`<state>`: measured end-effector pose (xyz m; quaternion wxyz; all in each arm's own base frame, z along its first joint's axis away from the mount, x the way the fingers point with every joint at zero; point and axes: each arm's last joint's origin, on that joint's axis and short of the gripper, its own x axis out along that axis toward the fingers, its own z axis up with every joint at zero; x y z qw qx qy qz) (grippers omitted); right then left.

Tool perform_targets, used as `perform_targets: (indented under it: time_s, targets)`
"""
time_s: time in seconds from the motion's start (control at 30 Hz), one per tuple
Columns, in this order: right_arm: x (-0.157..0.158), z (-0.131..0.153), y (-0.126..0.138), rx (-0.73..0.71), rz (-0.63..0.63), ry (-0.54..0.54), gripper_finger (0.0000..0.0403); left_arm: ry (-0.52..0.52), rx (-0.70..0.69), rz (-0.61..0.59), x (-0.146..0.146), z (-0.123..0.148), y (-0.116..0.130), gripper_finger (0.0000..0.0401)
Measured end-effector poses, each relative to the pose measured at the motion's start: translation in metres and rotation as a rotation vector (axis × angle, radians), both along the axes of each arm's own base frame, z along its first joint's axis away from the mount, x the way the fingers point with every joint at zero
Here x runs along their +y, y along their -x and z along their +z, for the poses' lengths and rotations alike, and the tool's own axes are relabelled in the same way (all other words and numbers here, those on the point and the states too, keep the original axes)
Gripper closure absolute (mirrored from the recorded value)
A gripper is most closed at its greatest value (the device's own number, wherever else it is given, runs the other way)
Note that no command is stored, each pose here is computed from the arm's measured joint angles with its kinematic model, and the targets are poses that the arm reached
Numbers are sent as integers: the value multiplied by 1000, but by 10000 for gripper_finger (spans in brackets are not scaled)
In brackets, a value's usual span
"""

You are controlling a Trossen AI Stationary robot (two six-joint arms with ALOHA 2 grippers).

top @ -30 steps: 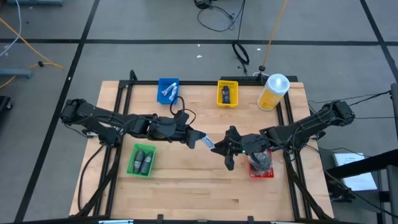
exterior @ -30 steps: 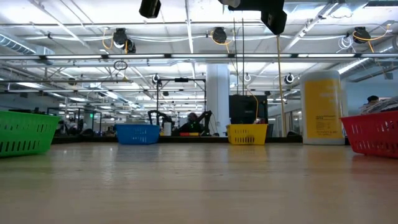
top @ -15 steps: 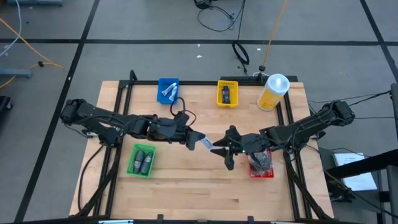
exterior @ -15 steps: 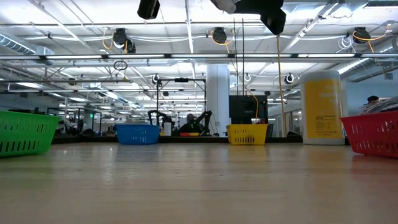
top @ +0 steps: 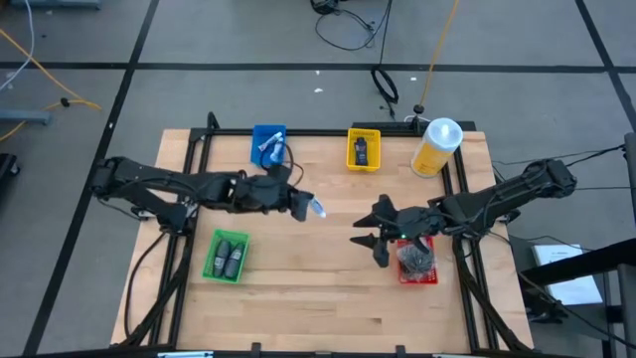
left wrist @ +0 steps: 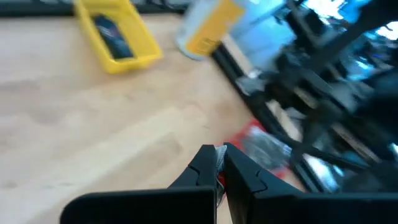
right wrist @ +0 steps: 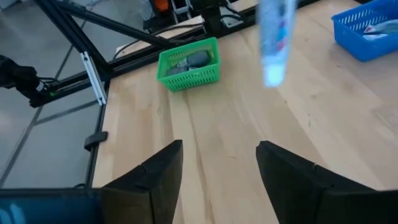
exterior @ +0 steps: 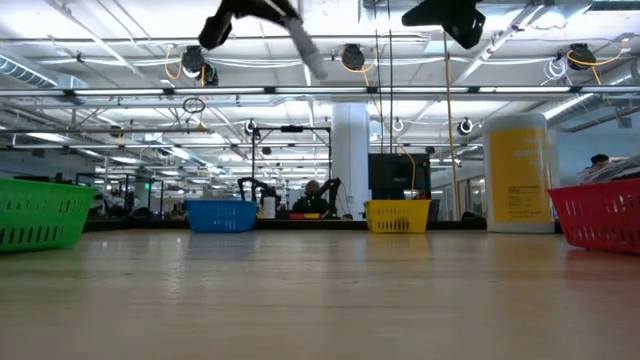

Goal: Pick & Place Travel size toiletries
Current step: Put the toothpaste into the blue basket

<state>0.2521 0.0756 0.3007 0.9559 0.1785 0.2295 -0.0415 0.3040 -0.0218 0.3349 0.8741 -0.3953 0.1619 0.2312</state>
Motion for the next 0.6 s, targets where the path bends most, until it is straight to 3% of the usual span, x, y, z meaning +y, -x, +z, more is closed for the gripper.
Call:
perform_targets:
  time_s: [0.3, 0.6]
  targets:
    - [-1, -1, 2, 15, 0, 5, 210, -37, 245, 199, 62, -15, 19, 399]
    - [-1, -4, 4, 54, -3, 19, 211, -41, 333, 254, 135, -18, 41, 399]
